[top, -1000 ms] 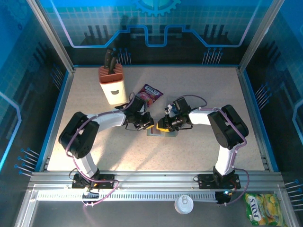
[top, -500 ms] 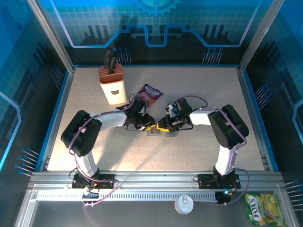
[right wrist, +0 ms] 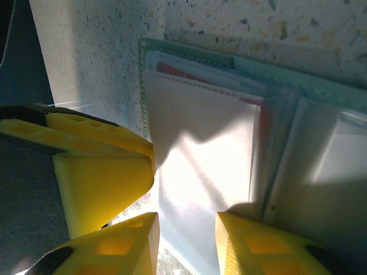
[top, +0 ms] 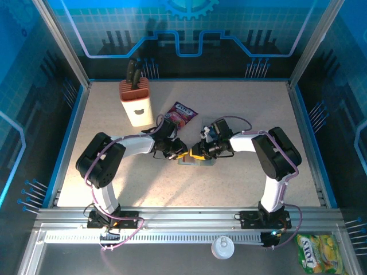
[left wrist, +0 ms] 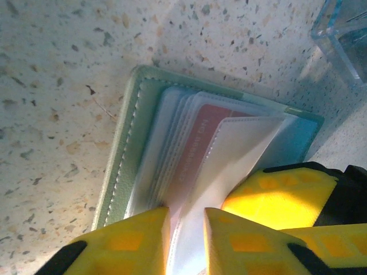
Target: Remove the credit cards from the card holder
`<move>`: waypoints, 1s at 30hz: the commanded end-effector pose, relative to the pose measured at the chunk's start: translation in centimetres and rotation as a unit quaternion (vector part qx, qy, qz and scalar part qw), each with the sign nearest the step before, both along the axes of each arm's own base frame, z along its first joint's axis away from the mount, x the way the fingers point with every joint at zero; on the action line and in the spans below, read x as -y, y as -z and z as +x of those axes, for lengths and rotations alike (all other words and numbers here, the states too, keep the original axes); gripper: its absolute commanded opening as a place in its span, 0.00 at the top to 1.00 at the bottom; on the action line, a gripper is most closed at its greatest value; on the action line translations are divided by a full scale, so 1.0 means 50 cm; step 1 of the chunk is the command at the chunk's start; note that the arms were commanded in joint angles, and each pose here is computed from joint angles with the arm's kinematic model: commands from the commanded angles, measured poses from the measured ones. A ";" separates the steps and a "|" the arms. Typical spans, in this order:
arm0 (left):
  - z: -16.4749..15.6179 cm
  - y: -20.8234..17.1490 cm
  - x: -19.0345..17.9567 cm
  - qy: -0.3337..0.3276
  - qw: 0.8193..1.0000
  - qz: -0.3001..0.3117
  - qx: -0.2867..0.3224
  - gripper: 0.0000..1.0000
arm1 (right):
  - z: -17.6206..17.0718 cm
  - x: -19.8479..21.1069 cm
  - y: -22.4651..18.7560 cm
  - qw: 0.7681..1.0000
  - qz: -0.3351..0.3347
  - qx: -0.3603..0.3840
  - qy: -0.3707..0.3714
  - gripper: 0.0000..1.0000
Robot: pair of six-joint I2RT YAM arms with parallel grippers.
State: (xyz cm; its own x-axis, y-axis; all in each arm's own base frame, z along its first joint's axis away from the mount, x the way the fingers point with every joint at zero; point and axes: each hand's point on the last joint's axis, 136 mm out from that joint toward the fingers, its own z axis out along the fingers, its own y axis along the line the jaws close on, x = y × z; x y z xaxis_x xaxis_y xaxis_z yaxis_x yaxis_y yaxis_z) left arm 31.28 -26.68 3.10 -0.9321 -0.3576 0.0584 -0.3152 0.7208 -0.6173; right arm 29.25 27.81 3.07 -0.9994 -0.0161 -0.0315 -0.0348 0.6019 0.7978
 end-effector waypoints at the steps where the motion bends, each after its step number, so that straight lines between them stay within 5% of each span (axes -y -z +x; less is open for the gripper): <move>1: -0.013 0.013 0.011 0.005 1.000 -0.010 -0.012 0.81 | -0.014 0.011 0.019 1.000 -0.005 -0.024 0.003 0.67; 17: 0.007 -0.041 0.040 0.021 0.998 -0.042 0.029 0.84 | -0.018 0.008 -0.049 1.000 0.012 0.011 0.006 0.67; 30: -0.008 -0.077 0.090 0.056 0.997 -0.042 0.040 0.80 | 0.004 0.116 -0.137 0.990 -0.104 0.091 0.039 0.65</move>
State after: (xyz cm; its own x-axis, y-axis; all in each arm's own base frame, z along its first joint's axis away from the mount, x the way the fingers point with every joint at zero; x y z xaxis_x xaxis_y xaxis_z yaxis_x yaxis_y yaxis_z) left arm 30.96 -30.18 4.97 -0.9599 -0.2797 0.0214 -0.2201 0.7038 -0.6754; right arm 29.57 24.24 9.78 -0.9786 0.0377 -0.2024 -0.1209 0.6904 0.7133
